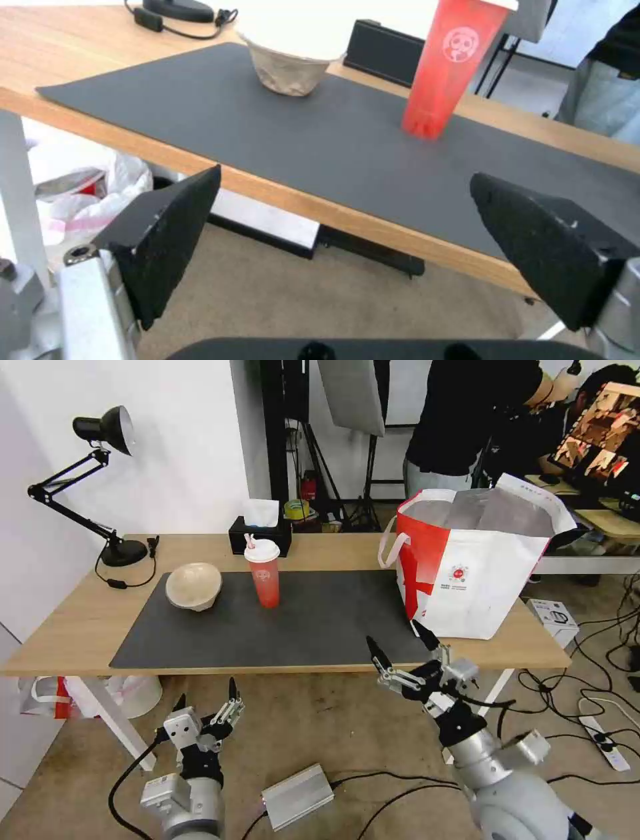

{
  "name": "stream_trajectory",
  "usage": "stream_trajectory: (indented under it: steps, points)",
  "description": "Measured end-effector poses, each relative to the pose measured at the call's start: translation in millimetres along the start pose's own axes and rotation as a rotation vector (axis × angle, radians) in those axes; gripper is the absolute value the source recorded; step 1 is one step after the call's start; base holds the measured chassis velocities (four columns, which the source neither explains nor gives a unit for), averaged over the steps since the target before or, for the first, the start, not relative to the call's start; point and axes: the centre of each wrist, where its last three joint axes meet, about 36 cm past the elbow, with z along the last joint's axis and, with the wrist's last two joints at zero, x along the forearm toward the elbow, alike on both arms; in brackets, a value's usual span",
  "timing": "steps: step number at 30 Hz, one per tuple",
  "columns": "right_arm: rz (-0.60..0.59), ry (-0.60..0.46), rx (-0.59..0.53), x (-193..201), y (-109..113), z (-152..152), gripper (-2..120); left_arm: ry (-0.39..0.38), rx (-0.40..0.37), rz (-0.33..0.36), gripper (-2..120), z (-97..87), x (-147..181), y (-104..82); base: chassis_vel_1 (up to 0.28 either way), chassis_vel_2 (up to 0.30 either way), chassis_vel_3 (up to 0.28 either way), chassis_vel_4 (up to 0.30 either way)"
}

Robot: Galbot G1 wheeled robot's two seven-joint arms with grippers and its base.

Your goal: Pick up the trash from the table and place it into the takeout bag.

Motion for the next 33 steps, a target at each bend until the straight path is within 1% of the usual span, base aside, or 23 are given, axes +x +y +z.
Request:
stream_trajectory:
  steps: [3, 5, 9, 10, 13, 15, 20, 21, 25, 33]
  points:
    - [-0.063, 0.039, -0.036, -13.1, -3.4, -6.3, 100, 0.001, -0.001, -0.002, 100, 0.2, 0.4, 0.3, 0.000, 0.000, 0.000, 0.000]
    - [-0.070, 0.042, -0.038, -15.0, -4.0, -6.8, 100, 0.001, -0.001, -0.002, 100, 0.2, 0.5, 0.3, 0.000, 0.000, 0.000, 0.000]
    - [-0.151, 0.072, -0.062, -42.7, -10.5, -13.3, 100, 0.003, 0.000, -0.007, 100, 0.7, 0.8, 0.2, 0.000, 0.000, 0.000, 0.000]
    - [-0.151, 0.072, -0.062, -42.7, -10.5, -13.3, 100, 0.003, 0.000, -0.007, 100, 0.7, 0.8, 0.2, 0.000, 0.000, 0.000, 0.000]
    - [-0.191, 0.083, -0.067, -62.2, -13.7, -15.0, 100, 0.002, 0.002, -0.012, 100, 0.6, 0.5, 0.1, 0.000, 0.000, 0.000, 0.000]
    - [-0.196, 0.086, -0.072, -64.8, -13.6, -14.9, 100, 0.001, 0.003, -0.014, 100, 0.5, 0.4, 0.2, 0.000, 0.000, 0.000, 0.000]
    - [-0.233, 0.093, -0.087, -96.5, -15.6, -11.4, 100, -0.003, 0.006, -0.022, 100, -1.3, 1.2, 0.3, 0.000, 0.000, 0.000, 0.000]
    - [-0.233, 0.093, -0.087, -96.5, -15.6, -11.4, 100, -0.003, 0.006, -0.022, 100, -1.3, 1.2, 0.3, 0.000, 0.000, 0.000, 0.000]
    - [-0.251, 0.097, -0.083, -116.8, -16.7, -6.8, 100, -0.003, 0.006, -0.028, 100, -1.8, 2.2, 0.5, 0.000, 0.000, 0.000, 0.000]
    - [-0.272, 0.101, -0.073, -136.2, -15.2, -3.8, 100, -0.007, 0.006, -0.033, 100, -3.3, 3.1, 0.6, 0.000, 0.000, 0.000, 0.000]
